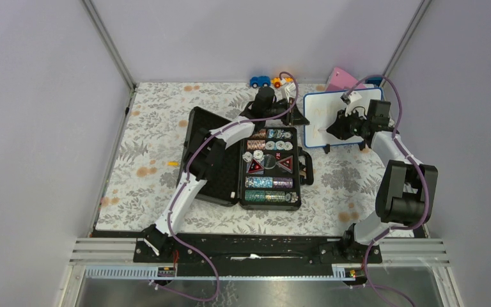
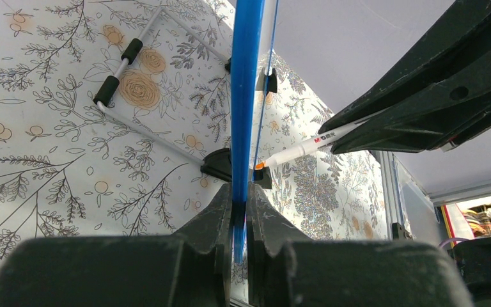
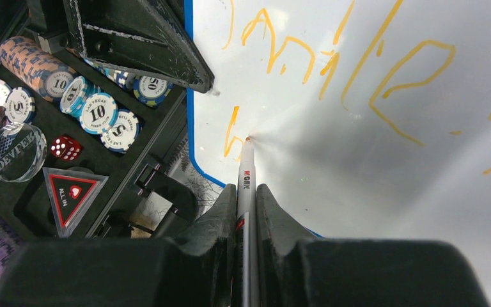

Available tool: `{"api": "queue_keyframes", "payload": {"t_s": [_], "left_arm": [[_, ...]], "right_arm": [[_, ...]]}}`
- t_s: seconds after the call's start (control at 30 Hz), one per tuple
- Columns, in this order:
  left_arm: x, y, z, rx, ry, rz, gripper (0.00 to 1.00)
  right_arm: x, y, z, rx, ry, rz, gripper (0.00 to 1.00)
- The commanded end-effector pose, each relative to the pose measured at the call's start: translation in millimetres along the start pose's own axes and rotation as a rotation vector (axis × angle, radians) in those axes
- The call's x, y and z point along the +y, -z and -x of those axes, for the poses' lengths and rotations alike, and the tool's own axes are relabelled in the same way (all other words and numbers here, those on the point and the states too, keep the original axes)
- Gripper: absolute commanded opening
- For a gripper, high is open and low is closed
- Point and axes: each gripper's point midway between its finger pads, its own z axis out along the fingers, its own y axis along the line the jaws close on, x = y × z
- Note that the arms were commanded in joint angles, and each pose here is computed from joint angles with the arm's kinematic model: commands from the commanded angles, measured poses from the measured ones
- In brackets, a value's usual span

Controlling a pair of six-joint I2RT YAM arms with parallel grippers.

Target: Write a sentence on the whiteboard

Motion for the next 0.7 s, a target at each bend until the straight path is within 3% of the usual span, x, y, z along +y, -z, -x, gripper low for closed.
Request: {"api": "queue_keyframes", "payload": {"t_s": [0.0,0.67], "left_arm": [[-14.4,11.6,30.4,-0.047,-0.034,-0.006,0.0],[-15.9,12.6,33.0,-0.05,-0.04,-0.005,0.0]], "right_arm": [[-11.2,0.2,29.1,-0.056,0.056,-0.032,0.0],[-13.9,2.3,7.3,-0.003,0.072,-0.065,0.0]]}}
